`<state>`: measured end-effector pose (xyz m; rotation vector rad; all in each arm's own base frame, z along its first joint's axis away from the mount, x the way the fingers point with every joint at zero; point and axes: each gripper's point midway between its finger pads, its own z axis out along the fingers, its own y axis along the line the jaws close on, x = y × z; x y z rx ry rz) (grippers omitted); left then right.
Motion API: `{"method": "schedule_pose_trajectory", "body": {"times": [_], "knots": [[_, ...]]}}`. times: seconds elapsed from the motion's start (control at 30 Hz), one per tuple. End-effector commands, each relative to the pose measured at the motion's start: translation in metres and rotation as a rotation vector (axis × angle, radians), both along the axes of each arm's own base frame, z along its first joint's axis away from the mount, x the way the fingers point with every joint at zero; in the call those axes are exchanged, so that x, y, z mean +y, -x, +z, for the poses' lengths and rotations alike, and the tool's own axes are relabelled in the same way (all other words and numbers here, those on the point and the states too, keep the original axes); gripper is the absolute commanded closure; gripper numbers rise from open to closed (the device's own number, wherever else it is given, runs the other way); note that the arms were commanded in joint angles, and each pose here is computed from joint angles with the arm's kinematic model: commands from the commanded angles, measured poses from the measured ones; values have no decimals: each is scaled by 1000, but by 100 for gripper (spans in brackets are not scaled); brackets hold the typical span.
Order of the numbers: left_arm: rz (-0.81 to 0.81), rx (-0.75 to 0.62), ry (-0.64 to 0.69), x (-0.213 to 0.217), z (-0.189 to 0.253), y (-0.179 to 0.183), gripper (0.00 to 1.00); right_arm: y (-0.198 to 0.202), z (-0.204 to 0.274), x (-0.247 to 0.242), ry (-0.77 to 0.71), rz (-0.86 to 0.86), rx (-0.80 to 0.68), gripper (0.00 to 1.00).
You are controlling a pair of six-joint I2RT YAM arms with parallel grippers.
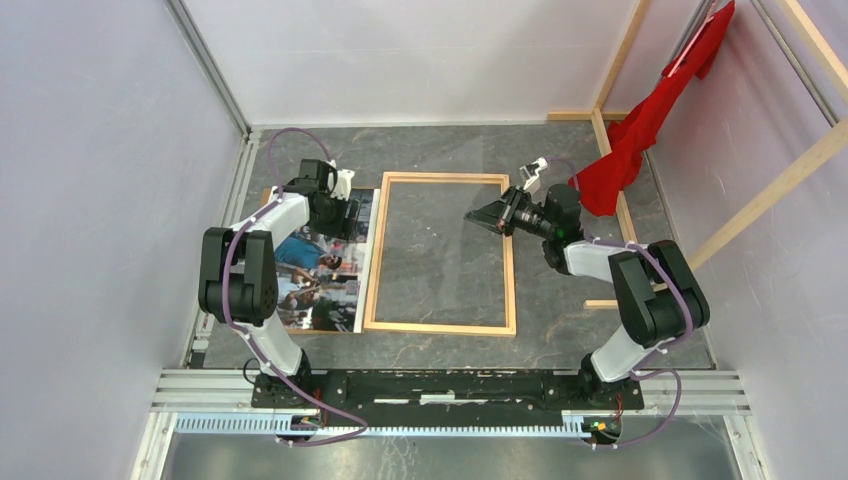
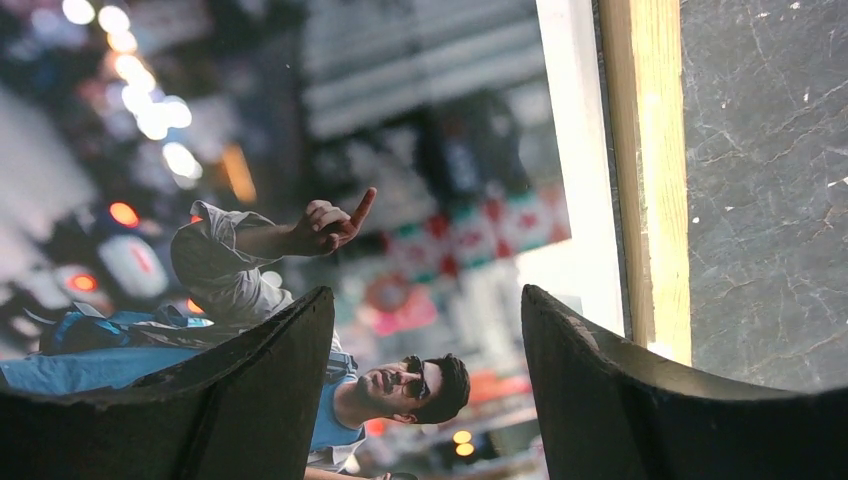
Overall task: Put the photo into the frame
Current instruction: Place the photo frame item in the photo frame.
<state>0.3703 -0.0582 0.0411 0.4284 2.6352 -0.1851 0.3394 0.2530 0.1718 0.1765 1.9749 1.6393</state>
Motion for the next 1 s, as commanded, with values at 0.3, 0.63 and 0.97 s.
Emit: {"method": "schedule_pose_trajectory", "body": {"times": [0.3, 0.63, 0.97], "knots": [[14, -54, 19, -6, 16, -8, 25, -6, -39, -23, 124, -17, -17, 100], [1, -55, 9, -8, 15, -8, 25, -3, -59, -34, 148, -30, 31, 100], [-15, -50, 4, -15, 13, -7, 25, -1, -68, -40, 152, -43, 53, 100]]}}
